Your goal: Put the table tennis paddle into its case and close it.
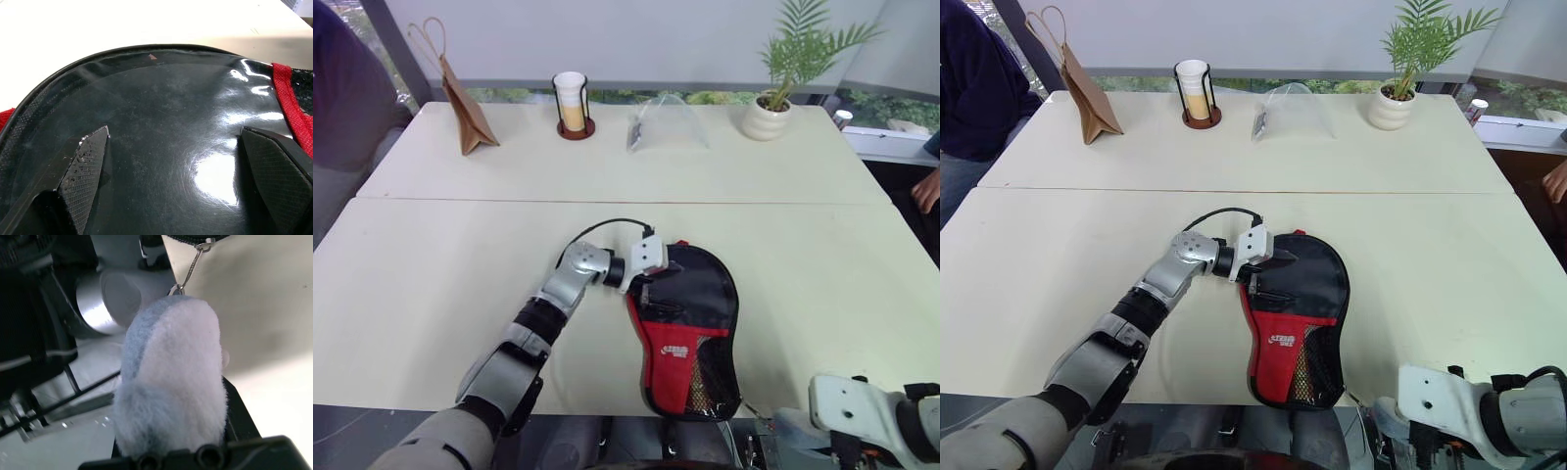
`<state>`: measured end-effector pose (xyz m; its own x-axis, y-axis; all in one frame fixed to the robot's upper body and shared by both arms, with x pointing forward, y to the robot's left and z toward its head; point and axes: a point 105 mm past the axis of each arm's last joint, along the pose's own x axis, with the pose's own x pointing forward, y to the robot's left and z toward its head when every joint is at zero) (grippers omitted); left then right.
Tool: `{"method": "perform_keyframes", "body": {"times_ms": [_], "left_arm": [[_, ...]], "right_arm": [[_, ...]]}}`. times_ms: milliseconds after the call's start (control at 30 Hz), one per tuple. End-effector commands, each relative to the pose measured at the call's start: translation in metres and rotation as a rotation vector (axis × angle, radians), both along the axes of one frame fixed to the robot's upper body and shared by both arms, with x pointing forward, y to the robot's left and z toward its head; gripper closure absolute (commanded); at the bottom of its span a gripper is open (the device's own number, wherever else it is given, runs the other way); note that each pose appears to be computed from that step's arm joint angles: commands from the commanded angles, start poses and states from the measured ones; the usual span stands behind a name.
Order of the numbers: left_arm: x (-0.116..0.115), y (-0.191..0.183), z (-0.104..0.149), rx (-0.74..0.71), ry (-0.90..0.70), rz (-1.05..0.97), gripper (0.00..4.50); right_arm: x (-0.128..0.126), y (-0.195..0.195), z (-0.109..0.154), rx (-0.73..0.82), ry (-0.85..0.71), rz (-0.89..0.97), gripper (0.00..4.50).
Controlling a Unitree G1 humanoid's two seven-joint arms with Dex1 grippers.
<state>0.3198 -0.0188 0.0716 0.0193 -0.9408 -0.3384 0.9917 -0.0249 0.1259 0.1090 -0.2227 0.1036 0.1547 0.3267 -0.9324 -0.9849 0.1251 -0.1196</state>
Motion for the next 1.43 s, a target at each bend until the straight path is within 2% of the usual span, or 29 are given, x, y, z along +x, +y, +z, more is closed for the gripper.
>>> {"method": "perform_keyframes", "body": {"times_ms": [33, 100, 167, 233, 367, 400, 533, 767, 833, 933, 1033, 1200, 1433], "left_arm": [[-0.004, 0.010, -0.031, 0.109, 0.063, 0.026, 0.01], [-0.003, 0.009, -0.030, 0.108, 0.060, 0.027, 0.01], [-0.001, 0.007, -0.029, 0.105, 0.057, 0.029, 0.01], [0.001, 0.006, -0.027, 0.097, 0.049, 0.033, 0.01], [0.007, 0.005, -0.020, 0.078, 0.030, 0.042, 0.01], [0.009, 0.005, -0.018, 0.073, 0.025, 0.043, 0.01], [0.018, 0.003, 0.016, -0.034, -0.002, 0.042, 0.01], [0.032, 0.012, 0.083, -0.188, -0.045, 0.043, 0.01], [0.035, 0.022, 0.108, -0.234, -0.057, 0.049, 0.01], [0.035, 0.037, 0.128, -0.260, -0.051, 0.063, 0.01], [0.027, 0.081, 0.159, -0.265, -0.056, 0.093, 0.01], [0.005, 0.124, 0.166, -0.186, -0.050, 0.151, 0.01], [-0.042, 0.168, 0.154, -0.093, 0.031, 0.254, 0.01]], "right_arm": [[0.004, -0.007, 0.006, -0.030, -0.016, -0.006, 4.30], [0.011, -0.006, 0.011, -0.018, -0.049, -0.021, 4.30], [0.020, -0.006, 0.016, -0.004, -0.086, -0.042, 3.23], [0.034, -0.006, 0.026, 0.034, -0.136, -0.081, 2.39], [0.056, -0.009, 0.043, 0.074, -0.203, -0.131, 0.18], [0.060, -0.011, 0.046, 0.077, -0.212, -0.141, 0.03], [0.087, -0.021, 0.074, 0.153, -0.293, -0.208, 0.03], [0.121, -0.016, 0.102, 0.325, -0.374, -0.251, 0.03], [0.129, -0.010, 0.107, 0.382, -0.384, -0.247, 0.03], [0.135, -0.006, 0.110, 0.407, -0.386, -0.240, 0.03], [0.137, 0.000, 0.119, 0.440, -0.390, -0.206, 0.03], [0.132, 0.003, 0.126, 0.451, -0.386, -0.175, 0.03], [0.127, 0.001, 0.130, 0.453, -0.383, -0.167, 0.03]]}}
